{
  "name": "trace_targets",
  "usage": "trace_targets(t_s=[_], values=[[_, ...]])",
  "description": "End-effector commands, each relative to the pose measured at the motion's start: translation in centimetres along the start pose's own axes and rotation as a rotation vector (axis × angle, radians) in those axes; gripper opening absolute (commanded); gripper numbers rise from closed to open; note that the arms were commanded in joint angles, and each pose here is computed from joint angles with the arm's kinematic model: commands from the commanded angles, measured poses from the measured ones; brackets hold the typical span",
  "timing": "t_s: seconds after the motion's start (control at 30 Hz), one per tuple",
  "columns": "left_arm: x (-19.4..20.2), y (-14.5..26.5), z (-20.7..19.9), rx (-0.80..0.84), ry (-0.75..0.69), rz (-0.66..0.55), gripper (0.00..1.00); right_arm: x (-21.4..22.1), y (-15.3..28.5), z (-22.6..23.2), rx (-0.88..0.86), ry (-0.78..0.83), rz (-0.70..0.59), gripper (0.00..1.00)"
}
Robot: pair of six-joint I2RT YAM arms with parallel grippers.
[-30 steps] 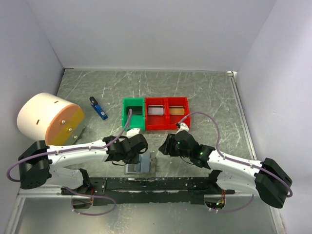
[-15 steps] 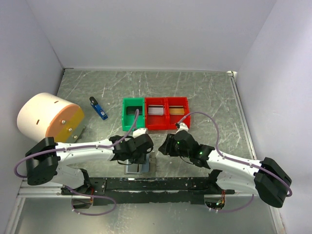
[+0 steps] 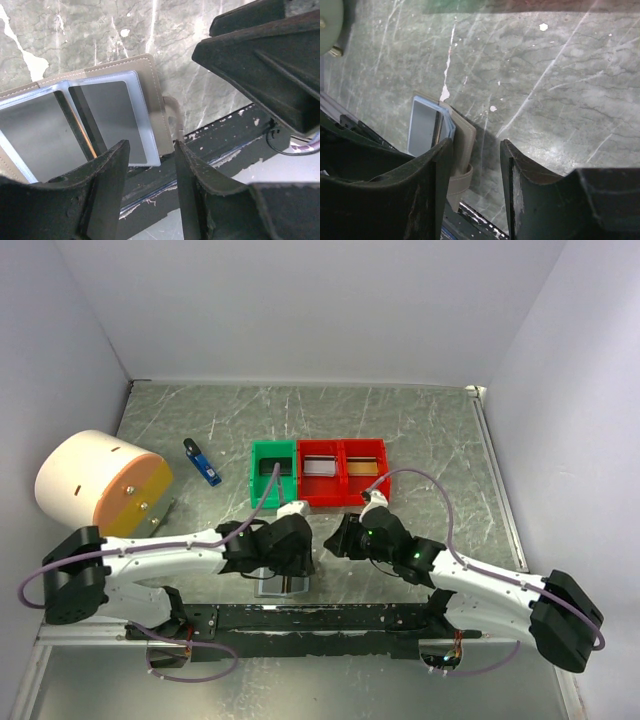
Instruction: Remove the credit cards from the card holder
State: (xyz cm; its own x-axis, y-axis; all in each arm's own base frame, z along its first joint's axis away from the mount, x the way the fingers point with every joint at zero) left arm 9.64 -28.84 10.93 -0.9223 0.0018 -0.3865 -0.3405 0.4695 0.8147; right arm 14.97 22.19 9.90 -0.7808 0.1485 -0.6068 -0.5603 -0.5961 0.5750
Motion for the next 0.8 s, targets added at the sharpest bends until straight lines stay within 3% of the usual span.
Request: trace_targets(t_s=[0.0, 0.33, 0.6, 0.77], values=[[-0.9, 2.0, 0.0, 0.041, 0.032, -0.078, 0.53, -1.2, 0.7, 1.7, -0.092, 0.018, -0.035, 0.44], [-1.4, 5.5, 5.5, -0.1, 0.19, -0.234, 0.56, -1.4, 1.2, 6.3, -0.377, 0.056, -0.032, 0.35], [-1.1, 5.9, 7.0, -0.09, 0.248, -0.274, 0.54, 1.8, -2.0, 8.3, -0.245, 0.25, 0.12, 0.22], [-0.8, 5.7, 7.1, -0.092, 0.229, -0.256, 0.53, 3.7, -3.1, 6.4, -0.171, 0.304, 0.217, 0.18]])
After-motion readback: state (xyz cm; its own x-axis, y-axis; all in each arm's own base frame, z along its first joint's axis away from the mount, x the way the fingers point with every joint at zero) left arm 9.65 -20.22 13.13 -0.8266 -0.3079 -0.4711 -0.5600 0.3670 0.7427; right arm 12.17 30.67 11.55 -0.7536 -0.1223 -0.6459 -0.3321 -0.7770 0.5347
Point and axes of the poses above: each gripper's point midway between its finger pads, its own y axis back along the fingers, its own z axis along the line the jaws close on, x = y × z, the point moved 4 cm from there along y, back along the fingers, and after that the axes turned 4 degrees about y, right-handed, at the moved point
